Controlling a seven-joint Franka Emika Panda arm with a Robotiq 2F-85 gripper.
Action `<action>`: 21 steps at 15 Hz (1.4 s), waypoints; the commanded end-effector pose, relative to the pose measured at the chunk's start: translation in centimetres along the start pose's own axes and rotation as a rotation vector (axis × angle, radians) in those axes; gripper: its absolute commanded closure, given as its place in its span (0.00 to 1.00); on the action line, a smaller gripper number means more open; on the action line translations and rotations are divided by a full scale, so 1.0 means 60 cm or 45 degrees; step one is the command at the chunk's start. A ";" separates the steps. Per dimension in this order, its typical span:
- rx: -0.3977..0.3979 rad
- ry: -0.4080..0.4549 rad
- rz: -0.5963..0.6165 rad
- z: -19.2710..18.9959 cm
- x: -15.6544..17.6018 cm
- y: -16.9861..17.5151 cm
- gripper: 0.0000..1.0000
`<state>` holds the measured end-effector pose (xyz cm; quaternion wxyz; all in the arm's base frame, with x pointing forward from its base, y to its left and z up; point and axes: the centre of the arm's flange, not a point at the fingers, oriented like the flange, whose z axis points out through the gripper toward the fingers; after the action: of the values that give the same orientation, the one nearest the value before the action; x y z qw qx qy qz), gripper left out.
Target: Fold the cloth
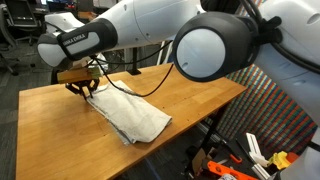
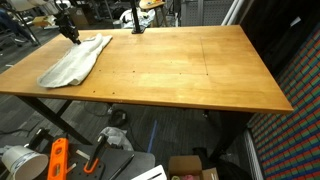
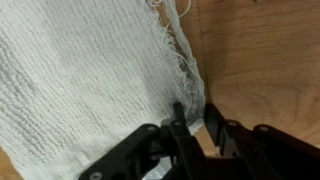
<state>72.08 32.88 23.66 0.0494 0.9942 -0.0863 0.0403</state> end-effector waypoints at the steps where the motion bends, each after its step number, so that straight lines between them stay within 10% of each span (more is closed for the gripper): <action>1: 0.023 -0.013 0.029 -0.007 0.040 -0.012 0.91; 21: 0.103 0.115 0.506 -0.069 0.147 0.022 0.90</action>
<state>75.76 29.83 27.88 0.0147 0.9670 -0.2406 0.0825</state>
